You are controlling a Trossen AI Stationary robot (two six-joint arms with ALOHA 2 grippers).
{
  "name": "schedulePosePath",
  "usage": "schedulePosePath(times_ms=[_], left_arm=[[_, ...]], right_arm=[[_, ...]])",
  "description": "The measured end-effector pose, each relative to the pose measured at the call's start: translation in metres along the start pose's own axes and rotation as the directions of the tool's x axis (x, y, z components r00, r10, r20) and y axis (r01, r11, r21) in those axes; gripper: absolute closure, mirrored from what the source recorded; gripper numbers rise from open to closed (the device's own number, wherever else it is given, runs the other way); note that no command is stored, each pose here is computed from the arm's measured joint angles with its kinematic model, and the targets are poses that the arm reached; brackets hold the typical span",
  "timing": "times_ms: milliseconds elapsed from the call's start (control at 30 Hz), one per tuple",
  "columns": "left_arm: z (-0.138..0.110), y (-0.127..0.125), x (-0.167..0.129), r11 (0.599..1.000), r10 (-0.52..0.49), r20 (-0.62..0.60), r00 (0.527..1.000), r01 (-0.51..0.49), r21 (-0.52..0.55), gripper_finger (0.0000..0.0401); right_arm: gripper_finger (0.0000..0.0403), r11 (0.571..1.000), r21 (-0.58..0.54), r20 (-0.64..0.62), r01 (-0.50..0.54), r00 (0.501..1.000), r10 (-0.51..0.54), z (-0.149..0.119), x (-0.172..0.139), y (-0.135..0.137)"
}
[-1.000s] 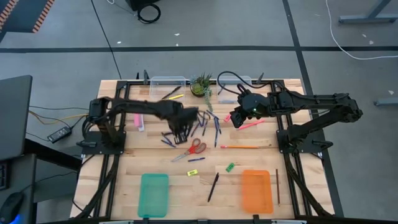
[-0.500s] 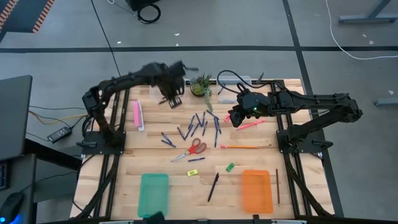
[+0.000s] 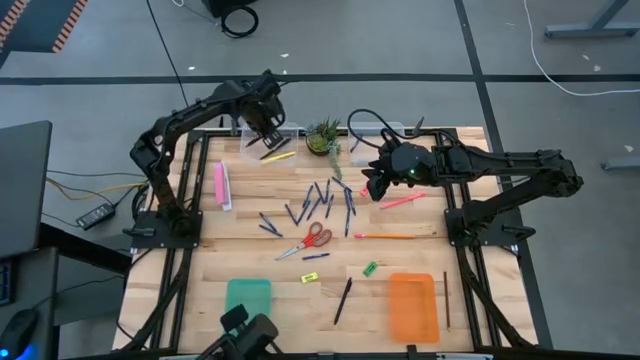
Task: Sort crayons/erasers/pens/pencils in bins
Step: Put the black pen into the left transparent bin
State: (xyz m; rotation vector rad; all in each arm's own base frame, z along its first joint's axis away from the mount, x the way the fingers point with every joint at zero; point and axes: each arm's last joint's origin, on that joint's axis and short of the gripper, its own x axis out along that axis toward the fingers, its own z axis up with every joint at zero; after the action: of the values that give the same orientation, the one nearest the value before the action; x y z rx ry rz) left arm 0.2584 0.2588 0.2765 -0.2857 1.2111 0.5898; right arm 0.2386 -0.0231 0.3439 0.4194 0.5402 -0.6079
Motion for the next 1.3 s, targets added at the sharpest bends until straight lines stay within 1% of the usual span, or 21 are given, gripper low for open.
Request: schedulePosePath(times_ms=[133, 267, 367, 533, 600, 667, 733, 833, 900, 1000, 1100, 1200, 1267, 1300], left_arm=[[0.001, 0.002, 0.013, 1.0, -0.003, -0.026, 1.0, 0.003, -0.008, 0.0364], [0.001, 0.001, 0.021, 1.0, -0.01, -0.055, 0.998, 0.009, -0.01, 0.0328], [0.002, -0.001, 0.021, 1.0, -0.01, -0.049, 0.999, 0.01, 0.0, 0.0297], [0.004, -0.002, 0.016, 1.0, -0.015, -0.049, 0.999, 0.015, 0.0, 0.0256], [0.007, -0.004, 0.008, 0.999, -0.045, -0.056, 0.997, 0.045, 0.005, 0.0246], [0.013, -0.008, -0.003, 0.998, -0.054, -0.028, 0.998, 0.055, 0.017, 0.0239], [0.017, -0.011, -0.016, 0.997, -0.062, -0.015, 0.998, 0.063, 0.039, 0.0238], [0.024, -0.017, -0.038, 0.993, -0.096, 0.048, 0.994, 0.093, 0.066, 0.0245], [0.025, -0.023, -0.054, 0.988, -0.147, 0.097, 0.984, 0.141, 0.063, 0.0252], [0.025, -0.036, -0.071, 0.968, -0.247, 0.15, 0.957, 0.239, 0.07, 0.0265], [0.021, -0.054, -0.081, 0.947, -0.319, 0.142, 0.937, 0.311, 0.079, 0.0277], [0.015, -0.073, -0.087, 0.936, -0.35, 0.097, 0.932, 0.343, 0.083, 0.0284], [0.013, -0.088, -0.091, 0.929, -0.367, 0.076, 0.927, 0.361, 0.084, 0.0288], [0.011, -0.096, -0.093, 0.926, -0.374, 0.064, 0.925, 0.369, 0.08, 0.0289]], right_arm=[[0.0245, 0.999, 0.009, 0.017, 0.039, 0.999, -0.039, 0.003, 0.002, -0.006], [0.0245, 0.994, 0.093, 0.026, 0.057, 0.998, -0.06, 0.006, 0.004, -0.011], [0.0245, 0.991, 0.124, 0.026, 0.059, 0.998, -0.063, 0.007, 0.004, -0.011], [0.0245, 0.983, 0.172, 0.025, 0.057, 0.998, -0.062, 0.007, 0.004, -0.011], [0.0245, 0.977, 0.205, 0.024, 0.056, 0.998, -0.063, 0.007, 0.004, -0.011], [0.0245, 0.969, 0.241, 0.021, 0.055, 0.998, -0.062, 0.006, 0.004, -0.011], [0.0245, 0.96, 0.275, 0.02, 0.052, 0.998, -0.06, 0.006, 0.004, -0.011], [0.0245, 0.948, 0.315, 0.011, 0.039, 0.999, -0.045, 0.005, 0.004, -0.01], [0.0245, 0.944, 0.328, -0.001, 0.027, 1.0, -0.029, 0.004, 0.005, -0.007], [0.0245, 0.944, 0.329, -0.055, -0.025, 0.997, 0.046, -0.002, 0.004, 0.001], [0.0245, 0.934, 0.352, -0.121, -0.063, 0.986, 0.112, -0.012, 0.001, 0.012], [0.0245, 0.92, 0.384, -0.156, -0.079, 0.977, 0.149, -0.022, -0.004, 0.024], [0.0245, 0.922, 0.378, -0.196, -0.086, 0.966, 0.17, -0.03, -0.008, 0.031], [0.0245, 0.921, 0.374, -0.212, -0.107, 0.957, 0.197, -0.034, -0.012, 0.036]])
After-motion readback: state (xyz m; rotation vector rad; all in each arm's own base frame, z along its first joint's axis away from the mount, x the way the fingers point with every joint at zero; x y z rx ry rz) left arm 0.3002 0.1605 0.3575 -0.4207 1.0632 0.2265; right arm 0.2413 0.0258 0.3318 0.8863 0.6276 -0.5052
